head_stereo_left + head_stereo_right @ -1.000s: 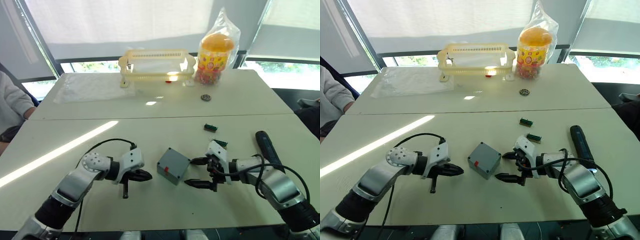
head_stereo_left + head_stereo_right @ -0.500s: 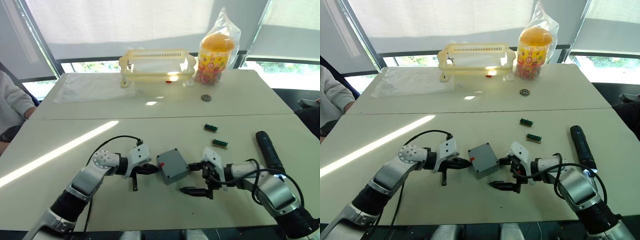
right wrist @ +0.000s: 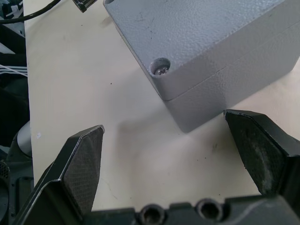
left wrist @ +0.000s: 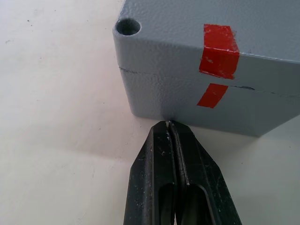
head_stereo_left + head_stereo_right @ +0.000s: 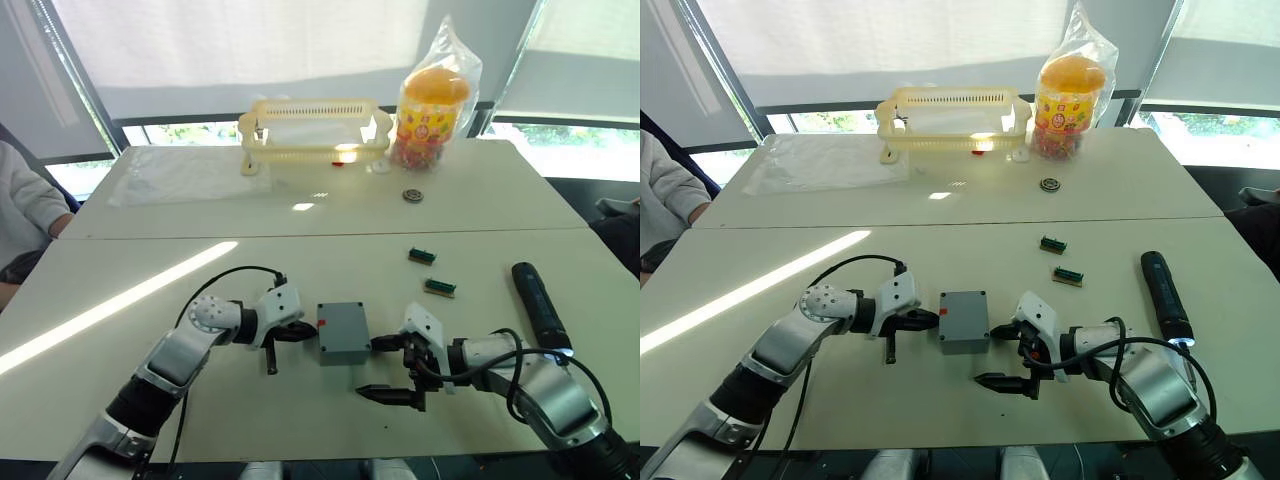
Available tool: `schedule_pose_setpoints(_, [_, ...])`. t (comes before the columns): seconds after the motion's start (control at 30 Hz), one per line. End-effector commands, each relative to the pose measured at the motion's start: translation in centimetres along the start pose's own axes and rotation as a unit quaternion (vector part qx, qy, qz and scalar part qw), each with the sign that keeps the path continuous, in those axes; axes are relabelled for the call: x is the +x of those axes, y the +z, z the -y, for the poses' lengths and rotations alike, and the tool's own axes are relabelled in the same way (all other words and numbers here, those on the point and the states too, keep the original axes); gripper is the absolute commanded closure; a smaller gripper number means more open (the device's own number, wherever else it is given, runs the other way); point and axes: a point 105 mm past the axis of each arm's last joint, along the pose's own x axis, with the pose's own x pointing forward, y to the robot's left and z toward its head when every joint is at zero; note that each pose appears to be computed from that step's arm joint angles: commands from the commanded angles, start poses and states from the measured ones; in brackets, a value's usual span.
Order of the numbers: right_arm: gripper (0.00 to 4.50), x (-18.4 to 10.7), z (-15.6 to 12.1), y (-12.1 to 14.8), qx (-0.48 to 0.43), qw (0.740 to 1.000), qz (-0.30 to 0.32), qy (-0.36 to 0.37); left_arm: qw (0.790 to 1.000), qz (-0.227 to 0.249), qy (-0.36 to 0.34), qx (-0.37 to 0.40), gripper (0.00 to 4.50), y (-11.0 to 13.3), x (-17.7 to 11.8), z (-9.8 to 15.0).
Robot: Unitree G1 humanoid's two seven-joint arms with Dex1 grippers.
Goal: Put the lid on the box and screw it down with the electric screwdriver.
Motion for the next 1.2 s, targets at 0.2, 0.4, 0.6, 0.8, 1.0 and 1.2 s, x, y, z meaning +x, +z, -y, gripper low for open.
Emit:
schedule_pose_setpoints(0.2, [0.02,-0.7,-0.3,0.4,-0.008,1.000,-0.003,0.001,1.000,0.020,0.002,-0.002,4.50,1.2,-0.5,0.1])
schedule_pose_setpoints(0.4, [0.02,-5.6,2.1,1.8,0.021,0.997,0.007,-0.080,0.999,0.025,-0.002,-0.035,4.50,2.5,-5.0,-0.4])
schedule_pose_setpoints(0.6, [0.02,-10.4,7.0,4.2,0.059,0.966,0.110,-0.228,0.993,0.108,0.002,-0.051,4.50,8.3,-7.9,-2.2])
schedule_pose_setpoints(0.8, [0.94,-9.8,11.3,3.7,0.050,0.931,0.138,-0.334,0.992,0.119,-0.045,0.003,4.50,11.1,-6.1,-1.3])
schedule_pose_setpoints(1.0, [2.42,-9.9,13.3,3.2,0.049,0.906,0.156,-0.390,0.991,0.111,-0.056,0.043,4.50,11.5,-4.9,-1.6])
schedule_pose_setpoints(1.2, [2.42,-9.4,13.2,1.9,0.055,0.902,0.154,-0.400,0.992,0.104,-0.062,0.047,4.50,10.8,-4.2,-1.2])
